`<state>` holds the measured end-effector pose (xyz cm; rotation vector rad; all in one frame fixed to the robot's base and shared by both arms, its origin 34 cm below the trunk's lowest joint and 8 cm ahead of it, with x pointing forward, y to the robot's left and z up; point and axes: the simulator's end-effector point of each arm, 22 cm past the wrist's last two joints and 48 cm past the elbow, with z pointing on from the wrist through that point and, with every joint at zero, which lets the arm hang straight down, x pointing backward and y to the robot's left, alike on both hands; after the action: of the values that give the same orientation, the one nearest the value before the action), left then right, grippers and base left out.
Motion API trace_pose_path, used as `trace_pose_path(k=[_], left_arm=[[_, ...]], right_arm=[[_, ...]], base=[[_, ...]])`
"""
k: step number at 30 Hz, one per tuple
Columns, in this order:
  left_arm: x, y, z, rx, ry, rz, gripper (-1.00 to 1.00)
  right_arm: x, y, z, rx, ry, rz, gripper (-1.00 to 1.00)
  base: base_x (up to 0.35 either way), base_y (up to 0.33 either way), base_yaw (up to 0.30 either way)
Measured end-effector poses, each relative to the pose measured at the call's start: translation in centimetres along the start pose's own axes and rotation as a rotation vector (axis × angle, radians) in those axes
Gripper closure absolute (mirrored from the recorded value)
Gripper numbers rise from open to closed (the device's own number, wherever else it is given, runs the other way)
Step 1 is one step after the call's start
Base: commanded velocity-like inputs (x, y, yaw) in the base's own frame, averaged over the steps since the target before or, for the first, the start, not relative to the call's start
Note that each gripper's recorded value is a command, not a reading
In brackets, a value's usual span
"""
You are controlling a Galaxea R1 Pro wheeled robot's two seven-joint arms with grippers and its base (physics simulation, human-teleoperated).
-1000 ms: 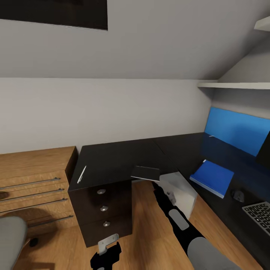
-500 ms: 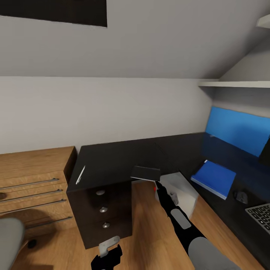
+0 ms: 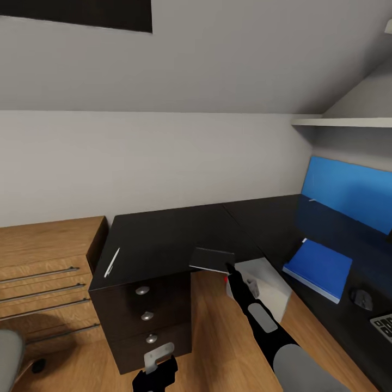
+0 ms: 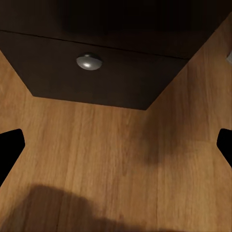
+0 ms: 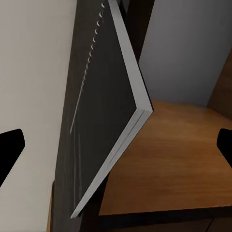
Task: In the bedroom, organize the workspace by keeping the computer under the desk, ensuring the monitor is on the desk, placing the keyboard on the desk next to the monitor, placing the mouse on the desk next to the keyboard, moving the folder from the swivel chair onto the desk next to the mouse, stacking the notebook on top of the folder with the pen on top of the notebook, and positioning the swivel chair next to the desk.
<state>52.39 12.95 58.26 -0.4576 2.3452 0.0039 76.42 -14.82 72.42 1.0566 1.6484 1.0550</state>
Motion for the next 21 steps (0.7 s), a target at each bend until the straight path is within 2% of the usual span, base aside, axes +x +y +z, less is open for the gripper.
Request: trace_pose_path(k=[21], left_arm=[[0.03,-0.01,0.00,0.000,0.001,0.000,-1.00]], right_arm=[[0.08,-0.12,0.00,0.004,0.002,-0.006,-1.00]], base=[[0.043,0.000,0.000]])
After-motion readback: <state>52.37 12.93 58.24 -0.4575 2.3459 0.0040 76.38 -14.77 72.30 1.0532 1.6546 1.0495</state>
